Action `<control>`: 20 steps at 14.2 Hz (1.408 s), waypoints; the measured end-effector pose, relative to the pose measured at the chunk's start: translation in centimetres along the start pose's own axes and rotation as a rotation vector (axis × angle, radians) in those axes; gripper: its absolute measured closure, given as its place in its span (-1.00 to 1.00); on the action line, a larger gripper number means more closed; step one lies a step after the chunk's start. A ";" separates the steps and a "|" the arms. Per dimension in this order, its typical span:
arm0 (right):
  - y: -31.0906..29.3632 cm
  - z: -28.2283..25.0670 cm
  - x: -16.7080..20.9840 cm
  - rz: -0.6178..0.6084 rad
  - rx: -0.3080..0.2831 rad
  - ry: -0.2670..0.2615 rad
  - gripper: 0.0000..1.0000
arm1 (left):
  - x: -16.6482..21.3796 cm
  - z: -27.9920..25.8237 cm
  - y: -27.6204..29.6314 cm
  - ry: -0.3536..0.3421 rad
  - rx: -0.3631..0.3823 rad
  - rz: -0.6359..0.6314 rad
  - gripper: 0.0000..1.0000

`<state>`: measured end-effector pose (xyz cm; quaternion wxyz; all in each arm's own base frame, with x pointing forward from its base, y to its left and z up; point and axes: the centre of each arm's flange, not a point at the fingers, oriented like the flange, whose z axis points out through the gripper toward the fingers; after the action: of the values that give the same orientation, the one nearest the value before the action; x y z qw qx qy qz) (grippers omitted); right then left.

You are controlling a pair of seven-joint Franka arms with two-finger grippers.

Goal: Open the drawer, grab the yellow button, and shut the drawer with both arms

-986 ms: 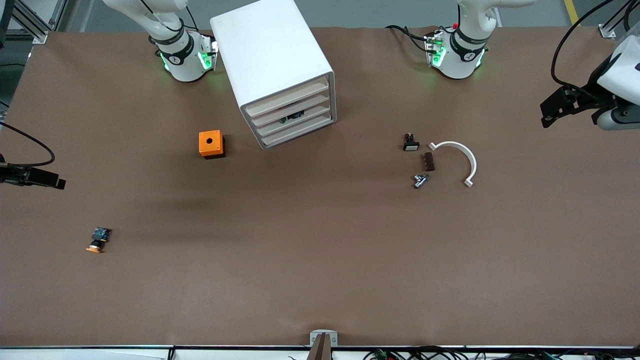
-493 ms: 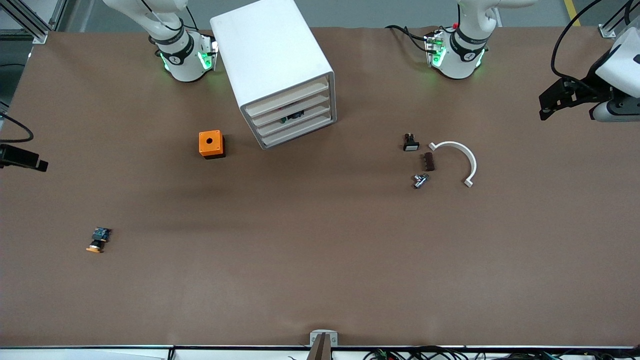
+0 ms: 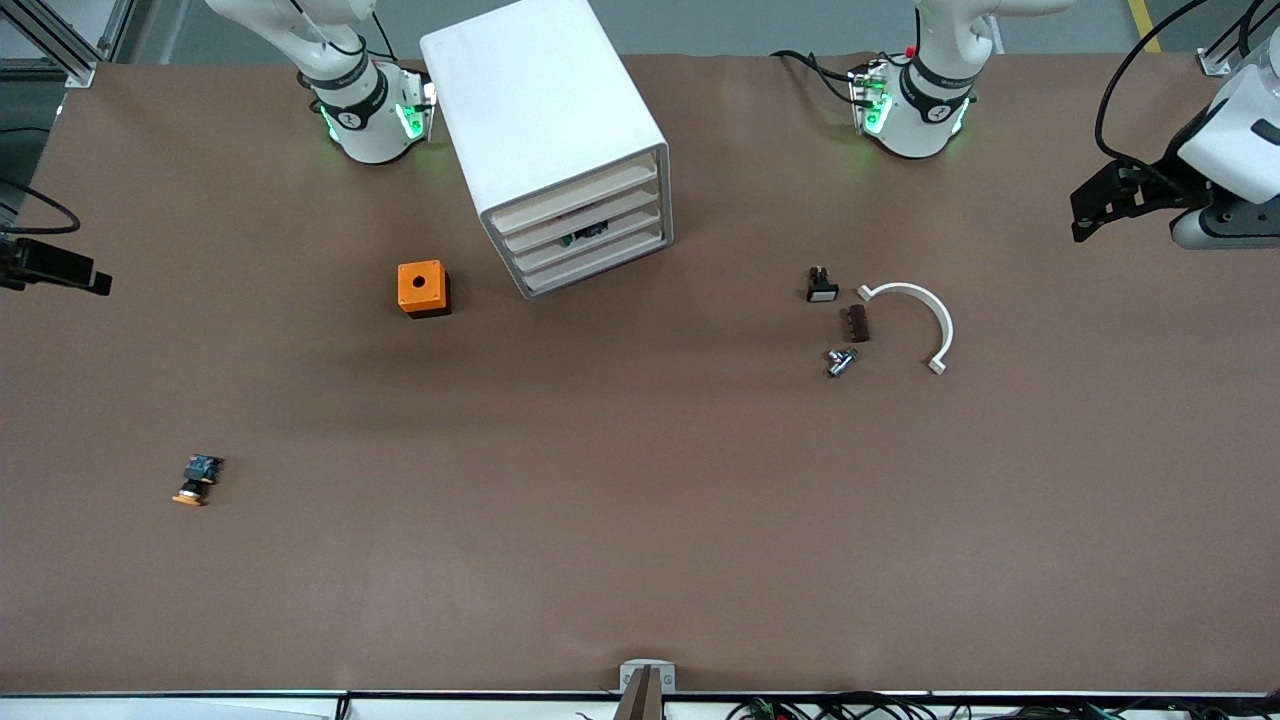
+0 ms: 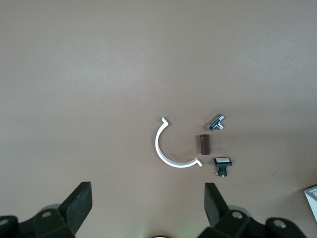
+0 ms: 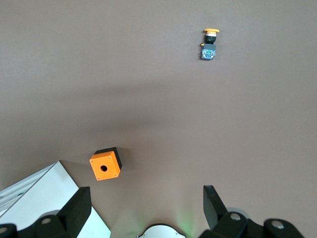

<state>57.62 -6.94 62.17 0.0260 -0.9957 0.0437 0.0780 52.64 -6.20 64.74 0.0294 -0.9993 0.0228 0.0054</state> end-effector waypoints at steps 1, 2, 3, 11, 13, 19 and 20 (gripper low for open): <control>0.1 0.2 -0.8 0.001 0.003 0.011 -1.00 | 0.0 0.0 0.0 0.004 0.000 0.000 -1.00; 0.2 0.3 -1.7 0.002 0.006 0.024 -1.00 | 0.1 0.0 0.0 0.007 -0.001 0.000 -1.00; 0.2 0.5 -2.6 0.002 0.009 0.036 -1.00 | 0.1 0.0 0.0 0.008 -0.001 0.000 -1.00; -1.4 -2.2 -7.1 -0.039 -0.028 0.109 -1.00 | 0.2 0.1 -0.5 0.012 -0.001 -0.010 -1.00; -1.3 -2.2 -7.1 -0.044 -0.038 0.113 -1.00 | 0.2 0.1 -0.5 0.012 -0.001 -0.010 -1.00; 0.0 -2.1 -6.9 -0.055 -0.050 0.122 -1.00 | 0.2 0.2 -0.3 0.010 -0.001 -0.006 -1.00; 0.0 -2.1 -6.9 -0.055 -0.050 0.122 -1.00 | 0.2 0.2 -0.3 0.010 -0.002 -0.004 -1.00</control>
<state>51.11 -6.50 65.29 0.0005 -0.9997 0.0158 0.0176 52.86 -5.94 64.57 0.0283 -0.9994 0.0208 0.0006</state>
